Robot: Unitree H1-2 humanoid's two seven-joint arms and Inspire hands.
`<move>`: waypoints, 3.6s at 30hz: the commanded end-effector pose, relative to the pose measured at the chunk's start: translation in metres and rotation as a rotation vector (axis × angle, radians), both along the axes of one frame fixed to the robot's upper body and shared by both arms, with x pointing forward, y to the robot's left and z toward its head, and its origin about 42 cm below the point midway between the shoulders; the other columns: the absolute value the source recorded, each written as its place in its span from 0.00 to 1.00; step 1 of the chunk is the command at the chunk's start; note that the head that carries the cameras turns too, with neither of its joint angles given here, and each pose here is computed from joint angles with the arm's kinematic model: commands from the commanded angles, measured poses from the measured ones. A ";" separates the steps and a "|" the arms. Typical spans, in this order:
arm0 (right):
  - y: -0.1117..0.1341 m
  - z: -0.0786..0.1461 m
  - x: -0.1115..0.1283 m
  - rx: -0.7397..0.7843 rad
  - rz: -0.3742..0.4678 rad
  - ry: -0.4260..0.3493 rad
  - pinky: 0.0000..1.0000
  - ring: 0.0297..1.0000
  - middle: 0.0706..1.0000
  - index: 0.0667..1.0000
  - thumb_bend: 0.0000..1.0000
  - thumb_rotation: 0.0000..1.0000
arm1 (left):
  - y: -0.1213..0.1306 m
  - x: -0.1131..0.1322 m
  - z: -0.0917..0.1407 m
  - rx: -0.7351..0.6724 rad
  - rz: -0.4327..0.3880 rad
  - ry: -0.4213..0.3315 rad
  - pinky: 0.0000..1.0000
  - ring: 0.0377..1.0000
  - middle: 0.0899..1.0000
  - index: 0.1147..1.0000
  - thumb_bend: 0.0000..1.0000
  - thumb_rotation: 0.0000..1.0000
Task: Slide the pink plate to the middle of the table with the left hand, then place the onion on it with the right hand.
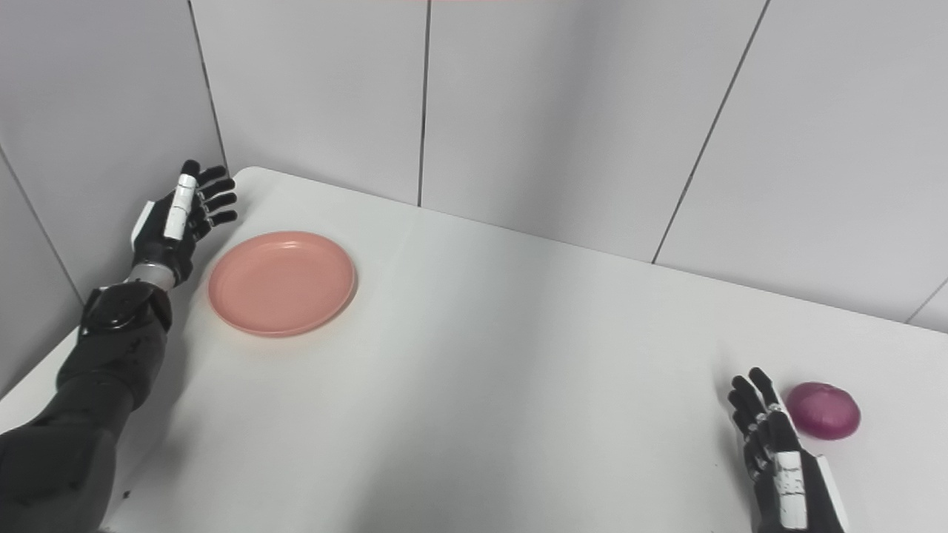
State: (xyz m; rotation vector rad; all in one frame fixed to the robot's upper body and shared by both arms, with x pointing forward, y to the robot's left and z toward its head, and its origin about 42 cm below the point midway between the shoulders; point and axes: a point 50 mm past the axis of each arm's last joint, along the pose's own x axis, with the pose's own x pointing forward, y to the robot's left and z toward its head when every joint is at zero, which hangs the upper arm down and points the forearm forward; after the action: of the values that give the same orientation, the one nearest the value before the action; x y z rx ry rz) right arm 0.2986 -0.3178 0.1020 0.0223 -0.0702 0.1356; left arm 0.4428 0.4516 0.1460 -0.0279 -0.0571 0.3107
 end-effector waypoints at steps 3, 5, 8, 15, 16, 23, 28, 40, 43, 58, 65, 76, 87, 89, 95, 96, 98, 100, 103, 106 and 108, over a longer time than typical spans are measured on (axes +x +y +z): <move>0.007 -0.056 -0.045 0.064 -0.043 0.178 1.00 0.97 0.94 0.98 0.94 0.91 | -0.002 0.015 0.026 0.028 -0.011 -0.087 0.74 0.78 0.75 0.72 0.90 0.87; 0.007 -0.056 -0.045 0.061 -0.038 0.178 1.00 0.97 0.94 0.98 0.94 0.92 | -0.002 0.014 0.022 0.034 -0.012 -0.070 0.74 0.77 0.74 0.70 0.89 0.88; 0.008 -0.055 -0.045 0.057 -0.036 0.178 1.00 0.98 0.95 0.99 0.94 0.93 | -0.004 0.013 0.016 0.010 -0.015 -0.057 0.74 0.78 0.74 0.69 0.89 0.86; 0.007 -0.052 -0.045 0.055 -0.042 0.171 1.00 0.98 0.94 0.99 0.93 0.94 | -0.001 0.006 0.001 -0.022 -0.026 -0.012 0.73 0.80 0.78 0.74 0.87 0.89; 0.007 -0.052 -0.045 0.059 -0.044 0.174 1.00 0.98 0.95 0.99 0.92 0.94 | 0.000 0.006 0.000 -0.023 -0.024 -0.009 0.72 0.80 0.79 0.75 0.88 0.89; 0.007 -0.049 -0.046 0.051 -0.038 0.178 1.00 0.99 0.95 1.00 0.94 0.95 | 0.000 0.000 -0.005 -0.055 -0.025 -0.004 0.70 0.79 0.76 0.74 0.84 0.90; 0.008 -0.047 -0.046 0.057 -0.038 0.170 1.00 0.98 0.95 1.00 0.96 0.94 | -0.002 -0.004 -0.008 -0.089 -0.035 0.007 0.70 0.78 0.74 0.74 0.82 0.91; 0.012 -0.039 -0.045 0.066 -0.035 0.168 1.00 1.00 0.96 1.00 0.96 0.94 | -0.024 -0.021 0.000 -0.151 -0.081 -0.033 0.65 0.76 0.72 0.72 0.81 0.85; 0.014 -0.037 -0.044 0.064 -0.034 0.166 1.00 1.00 0.96 1.00 0.95 0.95 | -0.033 -0.024 0.003 -0.160 -0.114 -0.048 0.66 0.75 0.71 0.72 0.81 0.85; 0.026 -0.026 -0.046 0.077 -0.026 0.146 1.00 1.00 0.98 1.00 0.91 0.96 | -0.097 -0.039 -0.008 -0.221 -0.225 -0.019 0.75 0.82 0.79 0.77 0.80 0.94; 0.033 -0.020 -0.046 0.085 -0.025 0.137 1.00 1.00 1.00 1.00 0.86 0.99 | -0.125 -0.042 -0.015 -0.265 -0.253 -0.004 0.74 0.81 0.77 0.74 0.77 0.92; 0.044 -0.017 -0.044 0.109 -0.030 0.127 1.00 1.00 1.00 1.00 0.85 1.00 | -0.176 -0.060 -0.043 -0.291 -0.303 0.074 0.74 0.80 0.78 0.74 0.80 0.93; 0.054 -0.020 -0.040 0.109 -0.036 0.108 1.00 1.00 0.97 1.00 0.90 0.97 | -0.224 -0.076 -0.055 -0.296 -0.413 0.145 0.79 0.82 0.81 0.76 0.76 0.95; 0.057 -0.020 -0.040 0.107 -0.038 0.099 1.00 1.00 0.97 1.00 0.88 0.98 | -0.230 -0.077 -0.056 -0.313 -0.424 0.155 0.79 0.82 0.81 0.77 0.77 0.94; 0.069 -0.021 -0.037 0.097 -0.046 0.087 1.00 1.00 0.96 1.00 0.79 1.00 | -0.249 -0.084 -0.057 -0.373 -0.461 0.184 0.84 0.85 0.82 0.80 0.75 0.93; 0.071 -0.021 -0.037 0.103 -0.046 0.092 1.00 1.00 0.96 1.00 0.77 1.00 | -0.252 -0.085 -0.058 -0.384 -0.469 0.196 0.85 0.86 0.83 0.80 0.75 0.93; 0.077 -0.021 -0.036 0.112 -0.045 0.101 1.00 1.00 0.96 1.00 0.75 1.00 | -0.256 -0.088 -0.061 -0.410 -0.486 0.222 0.88 0.87 0.84 0.82 0.74 0.93; 0.082 -0.021 -0.035 0.107 -0.045 0.108 1.00 1.00 0.95 1.00 0.77 1.00 | -0.258 -0.092 -0.064 -0.425 -0.500 0.247 0.89 0.88 0.84 0.83 0.74 0.94; 0.093 -0.021 -0.032 0.096 -0.058 0.120 1.00 0.98 0.94 1.00 0.83 0.98 | -0.256 -0.096 -0.072 -0.445 -0.519 0.273 0.89 0.86 0.84 0.83 0.74 0.93; 0.104 -0.021 -0.029 0.082 -0.062 0.114 1.00 0.98 0.94 1.00 0.87 0.97 | -0.254 -0.100 -0.080 -0.464 -0.532 0.299 0.88 0.88 0.85 0.82 0.74 0.92; 0.110 -0.020 -0.028 0.087 -0.066 0.109 1.00 0.98 0.94 1.00 0.89 0.96 | -0.252 -0.101 -0.082 -0.473 -0.536 0.315 0.87 0.87 0.84 0.80 0.74 0.89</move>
State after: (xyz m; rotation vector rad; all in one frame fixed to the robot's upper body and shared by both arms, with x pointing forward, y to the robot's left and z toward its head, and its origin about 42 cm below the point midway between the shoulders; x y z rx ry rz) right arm 0.2826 -0.2215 0.1069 0.0700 -0.0488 0.0727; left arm 0.3646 0.1988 0.1078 -0.4358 0.0996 -0.2356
